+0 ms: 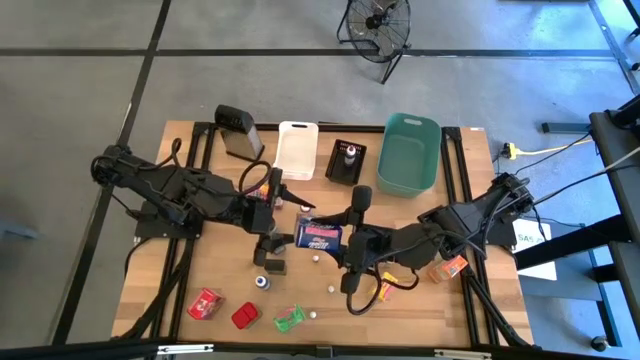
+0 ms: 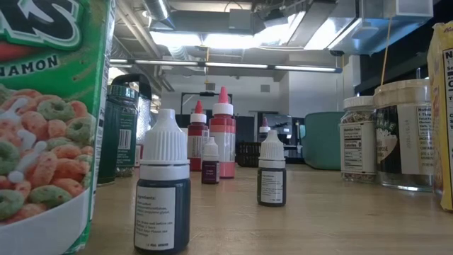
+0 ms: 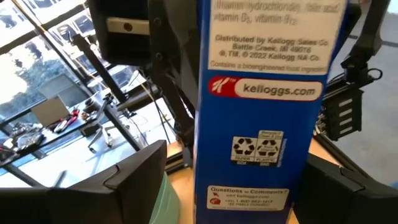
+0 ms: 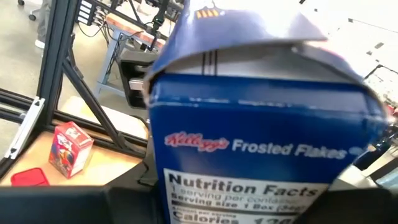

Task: Pick & Place Kitchen Items
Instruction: Put the blue cereal box into the green bin

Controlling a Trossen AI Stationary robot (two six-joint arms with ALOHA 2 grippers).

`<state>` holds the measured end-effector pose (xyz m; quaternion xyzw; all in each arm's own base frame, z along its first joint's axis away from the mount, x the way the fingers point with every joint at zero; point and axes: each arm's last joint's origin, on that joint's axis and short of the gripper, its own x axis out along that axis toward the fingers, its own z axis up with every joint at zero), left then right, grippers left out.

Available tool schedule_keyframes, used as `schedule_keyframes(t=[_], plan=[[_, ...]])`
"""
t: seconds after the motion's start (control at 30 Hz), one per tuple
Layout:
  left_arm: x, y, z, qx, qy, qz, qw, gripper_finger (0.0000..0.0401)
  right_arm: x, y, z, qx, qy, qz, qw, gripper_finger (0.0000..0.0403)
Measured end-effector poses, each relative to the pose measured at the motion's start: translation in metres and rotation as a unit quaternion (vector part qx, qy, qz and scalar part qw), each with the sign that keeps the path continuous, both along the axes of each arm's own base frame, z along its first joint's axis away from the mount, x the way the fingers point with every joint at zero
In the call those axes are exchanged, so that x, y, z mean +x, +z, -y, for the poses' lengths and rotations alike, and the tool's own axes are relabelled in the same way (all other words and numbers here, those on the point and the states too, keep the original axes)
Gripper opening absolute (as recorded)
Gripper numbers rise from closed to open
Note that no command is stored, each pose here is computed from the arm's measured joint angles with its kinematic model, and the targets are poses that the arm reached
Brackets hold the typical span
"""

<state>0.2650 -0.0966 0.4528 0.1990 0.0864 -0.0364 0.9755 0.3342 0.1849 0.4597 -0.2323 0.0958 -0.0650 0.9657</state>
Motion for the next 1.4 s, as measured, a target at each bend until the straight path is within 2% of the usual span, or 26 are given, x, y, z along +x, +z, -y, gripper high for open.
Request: schedule_keyframes(t=[0.23,0.6,0.73,0.87,1.0,1.17,1.4], plan=[[0.001,-0.001,0.000,-0.002,0.002,-0.002,1.000,0.0281,0.001,0.000,0.002,0.001,0.001,0.000,1.000,0.0176],[0.001,-0.002,0.000,0.005,0.002,-0.003,1.000,0.0184,0.002,0.001,0.005,0.001,-0.002,0.000,1.000,0.0176],[0.001,-0.002,0.000,0.008,0.003,-0.003,1.000,0.0161,0.002,0.000,0.005,0.000,-0.002,-0.001,1.000,0.0177],[0.002,-0.002,0.000,0.008,0.004,-0.003,1.000,0.0159,0.001,-0.001,0.004,-0.005,-0.015,-0.005,1.000,0.0192],[0.002,-0.002,-0.001,0.011,0.018,-0.003,1.000,0.0163,-0.005,-0.001,-0.001,-0.024,-0.051,-0.004,0.998,0.0223],[0.001,-0.004,-0.001,0.003,0.031,-0.011,0.999,0.0161,-0.014,0.003,-0.014,-0.053,-0.067,0.008,0.996,0.0259],[0.000,-0.010,-0.003,-0.018,0.068,-0.040,0.997,0.0162,-0.022,0.006,-0.021,-0.080,-0.105,0.011,0.991,0.0268]])
